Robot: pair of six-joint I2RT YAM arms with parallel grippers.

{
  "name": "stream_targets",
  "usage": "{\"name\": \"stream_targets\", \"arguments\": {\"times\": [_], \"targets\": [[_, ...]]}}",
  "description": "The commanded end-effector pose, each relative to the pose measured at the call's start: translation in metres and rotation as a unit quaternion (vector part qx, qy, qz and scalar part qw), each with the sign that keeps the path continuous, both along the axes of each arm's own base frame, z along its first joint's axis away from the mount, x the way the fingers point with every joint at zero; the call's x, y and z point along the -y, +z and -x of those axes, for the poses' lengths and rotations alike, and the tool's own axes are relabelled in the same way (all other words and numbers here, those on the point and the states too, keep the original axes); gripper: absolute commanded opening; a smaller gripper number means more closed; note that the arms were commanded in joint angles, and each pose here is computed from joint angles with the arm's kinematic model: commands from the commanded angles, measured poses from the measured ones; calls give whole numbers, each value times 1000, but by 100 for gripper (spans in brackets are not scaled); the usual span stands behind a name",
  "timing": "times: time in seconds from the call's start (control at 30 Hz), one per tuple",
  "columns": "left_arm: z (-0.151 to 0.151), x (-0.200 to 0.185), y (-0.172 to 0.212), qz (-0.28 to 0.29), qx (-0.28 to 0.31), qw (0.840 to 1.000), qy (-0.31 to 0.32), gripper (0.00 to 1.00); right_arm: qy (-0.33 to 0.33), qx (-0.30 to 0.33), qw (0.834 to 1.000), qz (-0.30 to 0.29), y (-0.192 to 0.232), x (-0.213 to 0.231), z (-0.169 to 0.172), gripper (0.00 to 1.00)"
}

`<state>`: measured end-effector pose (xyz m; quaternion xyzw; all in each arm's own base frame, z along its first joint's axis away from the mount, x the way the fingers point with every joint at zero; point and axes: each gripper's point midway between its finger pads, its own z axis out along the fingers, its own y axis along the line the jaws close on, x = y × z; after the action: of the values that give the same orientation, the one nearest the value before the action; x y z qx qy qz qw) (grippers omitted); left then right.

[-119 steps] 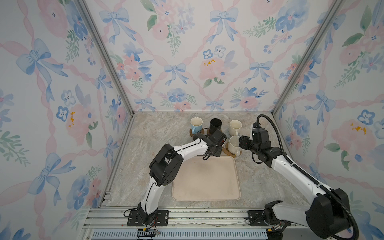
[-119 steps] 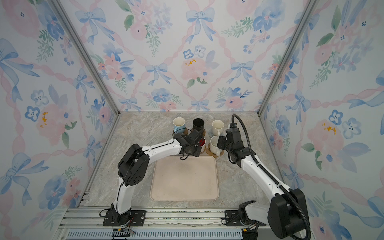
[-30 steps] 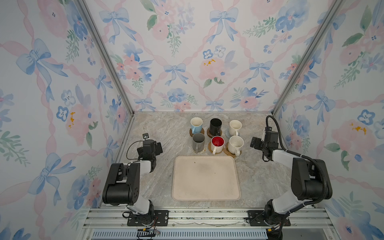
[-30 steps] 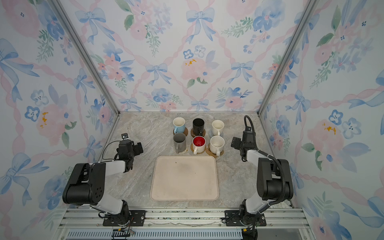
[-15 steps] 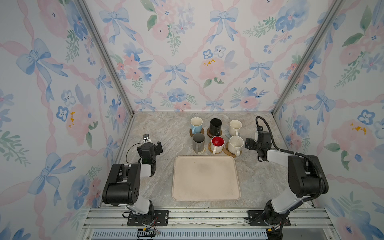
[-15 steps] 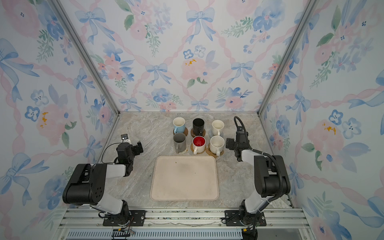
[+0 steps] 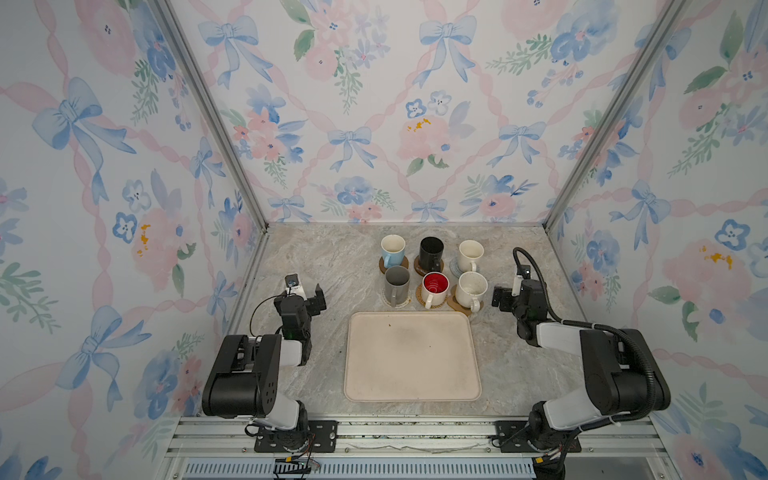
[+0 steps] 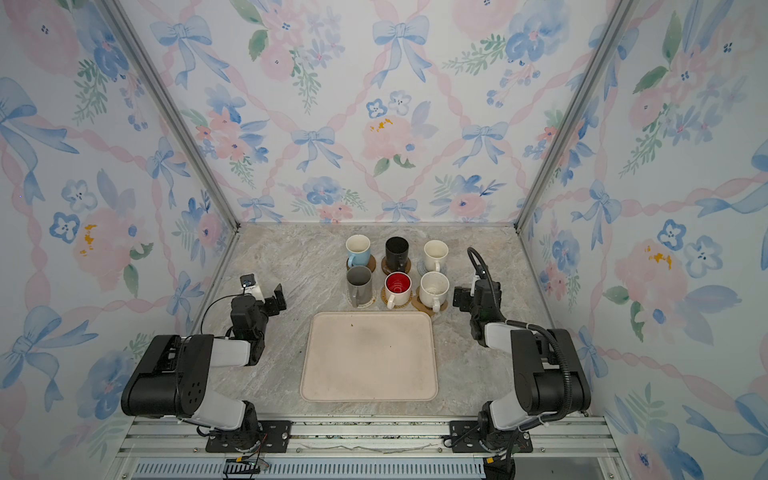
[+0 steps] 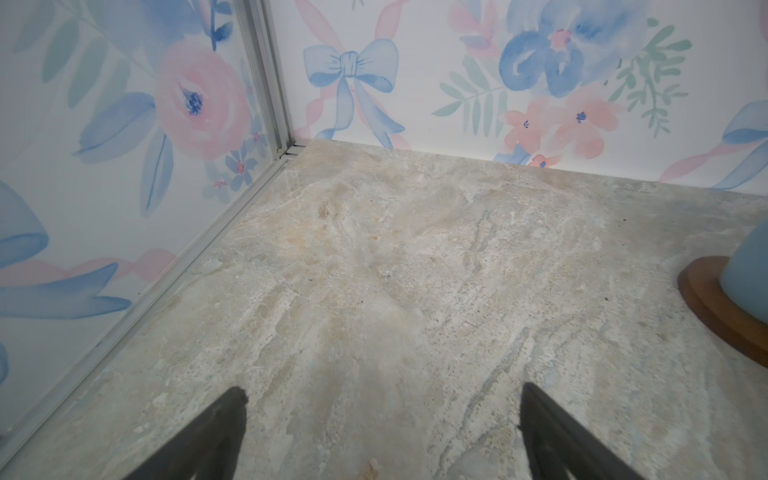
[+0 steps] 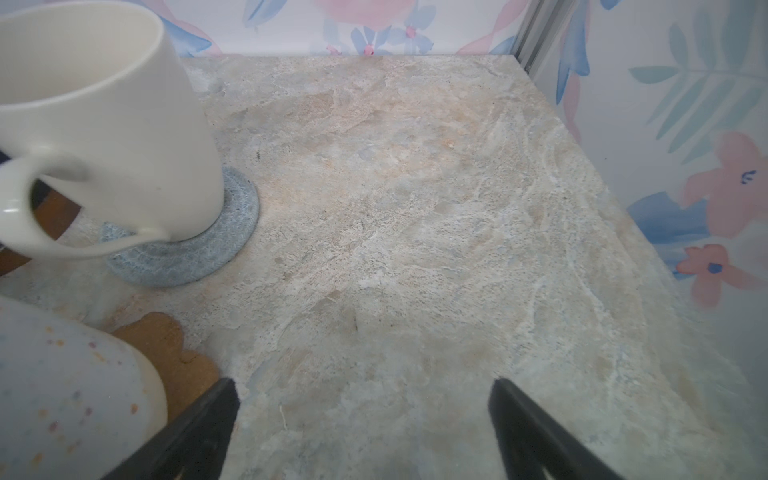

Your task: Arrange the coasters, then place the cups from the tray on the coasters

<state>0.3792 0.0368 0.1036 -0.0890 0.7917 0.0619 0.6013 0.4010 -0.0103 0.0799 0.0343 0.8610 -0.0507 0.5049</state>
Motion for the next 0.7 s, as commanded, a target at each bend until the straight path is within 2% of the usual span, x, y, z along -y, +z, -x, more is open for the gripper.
{"name": "stream_targets", "arguments": {"times": [0.0, 0.13, 0.17, 0.27, 0.5, 0.67], "targets": [[5, 10, 15, -15, 40, 999, -29, 98, 16, 67, 998, 0, 23, -6, -2, 97], [16, 17, 14, -25, 79, 995, -49, 98, 21, 91, 996, -2, 18, -7, 2, 97], [19, 20, 12, -24, 72, 995, -58, 98, 20, 89, 996, -2, 18, -7, 2, 97], [25, 16, 19, -24, 96, 994, -45, 98, 18, 91, 996, -1, 18, -7, 3, 97], [27, 25, 19, -28, 98, 992, -71, 98, 20, 88, 996, -2, 17, -7, 2, 97], [23, 13, 15, -23, 86, 995, -36, 98, 19, 88, 996, 0, 17, -7, 2, 97]]}}
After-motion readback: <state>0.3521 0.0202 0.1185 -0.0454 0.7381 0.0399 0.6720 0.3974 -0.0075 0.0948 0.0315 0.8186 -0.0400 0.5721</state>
